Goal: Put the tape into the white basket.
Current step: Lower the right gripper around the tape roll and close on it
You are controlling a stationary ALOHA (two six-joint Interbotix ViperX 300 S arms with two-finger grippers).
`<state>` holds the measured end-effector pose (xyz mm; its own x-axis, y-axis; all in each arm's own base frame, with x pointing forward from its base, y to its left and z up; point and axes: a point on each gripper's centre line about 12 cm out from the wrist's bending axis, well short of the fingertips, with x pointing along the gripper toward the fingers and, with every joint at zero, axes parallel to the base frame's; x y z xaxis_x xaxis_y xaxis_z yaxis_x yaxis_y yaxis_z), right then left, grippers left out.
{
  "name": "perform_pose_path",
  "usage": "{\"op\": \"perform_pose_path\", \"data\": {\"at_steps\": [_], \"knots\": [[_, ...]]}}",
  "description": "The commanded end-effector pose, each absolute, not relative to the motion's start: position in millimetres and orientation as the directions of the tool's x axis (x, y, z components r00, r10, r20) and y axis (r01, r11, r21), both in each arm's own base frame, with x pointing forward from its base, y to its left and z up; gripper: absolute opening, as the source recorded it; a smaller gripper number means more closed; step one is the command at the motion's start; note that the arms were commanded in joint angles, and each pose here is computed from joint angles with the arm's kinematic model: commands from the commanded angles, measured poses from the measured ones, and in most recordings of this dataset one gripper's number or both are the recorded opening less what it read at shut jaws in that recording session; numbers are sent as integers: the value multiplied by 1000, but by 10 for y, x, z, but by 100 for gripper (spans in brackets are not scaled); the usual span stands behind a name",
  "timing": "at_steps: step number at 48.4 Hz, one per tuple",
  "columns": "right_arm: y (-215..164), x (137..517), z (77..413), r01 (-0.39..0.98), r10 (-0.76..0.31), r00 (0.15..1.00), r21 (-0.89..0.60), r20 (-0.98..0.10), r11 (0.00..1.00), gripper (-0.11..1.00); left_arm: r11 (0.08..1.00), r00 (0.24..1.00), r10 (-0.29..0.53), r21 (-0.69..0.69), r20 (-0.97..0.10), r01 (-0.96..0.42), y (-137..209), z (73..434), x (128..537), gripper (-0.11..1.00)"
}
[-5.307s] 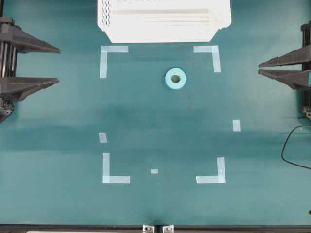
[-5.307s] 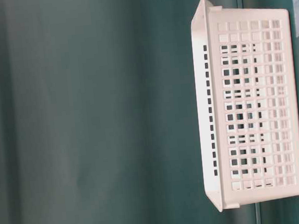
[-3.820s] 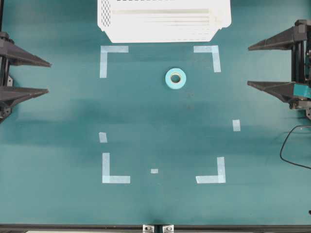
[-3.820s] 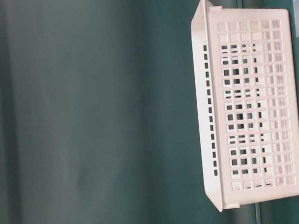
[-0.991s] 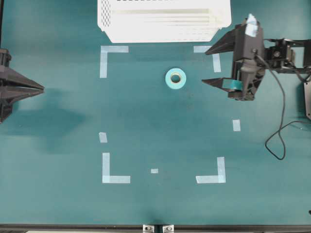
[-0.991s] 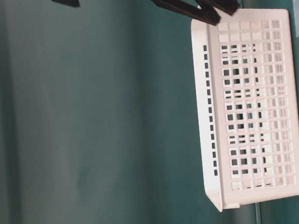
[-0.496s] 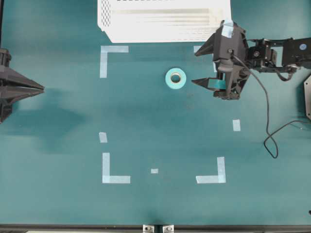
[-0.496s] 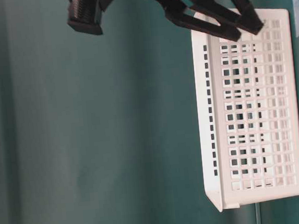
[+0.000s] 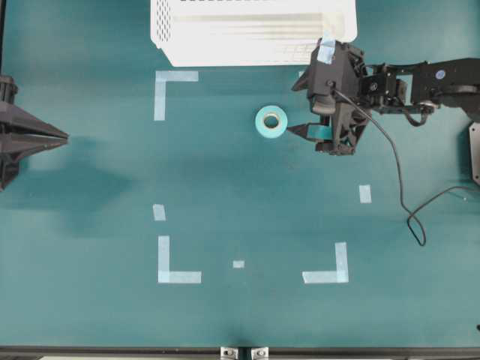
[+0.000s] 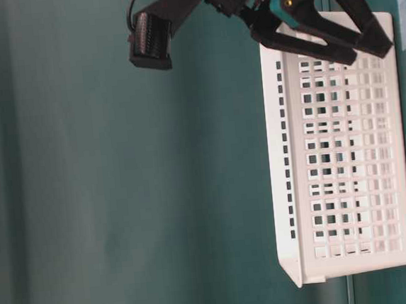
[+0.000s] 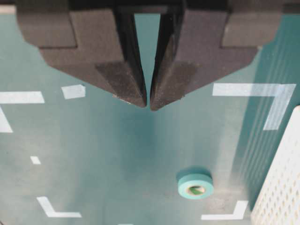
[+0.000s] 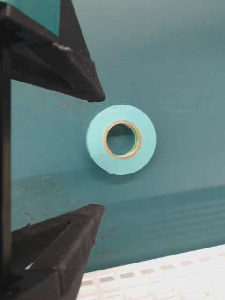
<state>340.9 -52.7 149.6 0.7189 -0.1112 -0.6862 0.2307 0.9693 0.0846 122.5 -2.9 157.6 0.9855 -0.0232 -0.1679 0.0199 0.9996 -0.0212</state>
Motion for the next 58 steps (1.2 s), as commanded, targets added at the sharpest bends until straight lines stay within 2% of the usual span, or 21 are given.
{"op": "perform_pose_path", "data": {"at_steps": [1, 32, 58], "knots": [[-543, 3478, 1576, 231, -115, 737, 88, -666, 969, 97, 1000, 987, -21, -20, -159, 19, -27, 1618, 1238, -7], [-551, 3526, 1324, 237, -108, 692, 84, -714, 968, 97, 1000, 987, -20, -17, -157, 18, -25, 1620, 1237, -7], [-442, 3626, 1240, 252, -83, 683, 127, -725, 959, 97, 1000, 987, -18, -17, -157, 16, -23, 1620, 1237, -7]]}}
